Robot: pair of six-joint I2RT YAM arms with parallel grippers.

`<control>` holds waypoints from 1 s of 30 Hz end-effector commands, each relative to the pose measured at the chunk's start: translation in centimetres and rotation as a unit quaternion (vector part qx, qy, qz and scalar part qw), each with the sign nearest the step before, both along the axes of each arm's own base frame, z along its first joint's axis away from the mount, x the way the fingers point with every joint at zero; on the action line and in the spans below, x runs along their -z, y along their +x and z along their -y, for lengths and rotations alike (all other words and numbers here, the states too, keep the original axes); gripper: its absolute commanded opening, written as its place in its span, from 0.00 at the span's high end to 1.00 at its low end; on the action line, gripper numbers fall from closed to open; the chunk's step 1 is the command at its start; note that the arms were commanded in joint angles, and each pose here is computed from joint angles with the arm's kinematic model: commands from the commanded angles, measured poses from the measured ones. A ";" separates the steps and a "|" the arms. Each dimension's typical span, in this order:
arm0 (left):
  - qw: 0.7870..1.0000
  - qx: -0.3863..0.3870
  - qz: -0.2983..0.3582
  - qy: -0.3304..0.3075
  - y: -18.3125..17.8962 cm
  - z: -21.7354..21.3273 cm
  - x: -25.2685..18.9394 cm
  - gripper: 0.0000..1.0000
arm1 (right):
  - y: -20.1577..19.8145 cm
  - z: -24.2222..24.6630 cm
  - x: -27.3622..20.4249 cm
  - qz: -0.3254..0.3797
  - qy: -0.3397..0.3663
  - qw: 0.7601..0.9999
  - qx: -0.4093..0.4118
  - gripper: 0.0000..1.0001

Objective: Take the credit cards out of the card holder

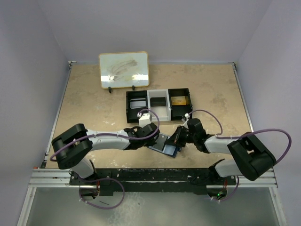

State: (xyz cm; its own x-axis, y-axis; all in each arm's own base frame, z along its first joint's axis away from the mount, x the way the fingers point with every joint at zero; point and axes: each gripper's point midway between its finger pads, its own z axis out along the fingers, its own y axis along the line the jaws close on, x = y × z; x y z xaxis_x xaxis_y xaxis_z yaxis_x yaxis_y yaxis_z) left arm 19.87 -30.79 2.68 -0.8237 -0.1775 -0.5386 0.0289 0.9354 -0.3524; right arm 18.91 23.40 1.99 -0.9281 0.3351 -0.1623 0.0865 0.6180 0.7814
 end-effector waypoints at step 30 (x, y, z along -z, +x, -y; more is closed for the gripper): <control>0.996 0.092 0.024 -0.006 0.4 4.0 -4.1 0.72 | -0.1 3.4 2.1 -0.003 -0.099 0.995 -0.004 1.00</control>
State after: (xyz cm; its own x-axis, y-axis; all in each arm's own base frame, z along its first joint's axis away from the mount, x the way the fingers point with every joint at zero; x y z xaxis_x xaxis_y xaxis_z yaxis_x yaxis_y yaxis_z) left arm 19.53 -31.28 4.65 -0.8303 -0.0807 -0.5514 0.1150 0.9434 -0.3111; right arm 18.70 21.44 1.45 -0.9348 0.2948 -0.1980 0.0677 0.6953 0.7155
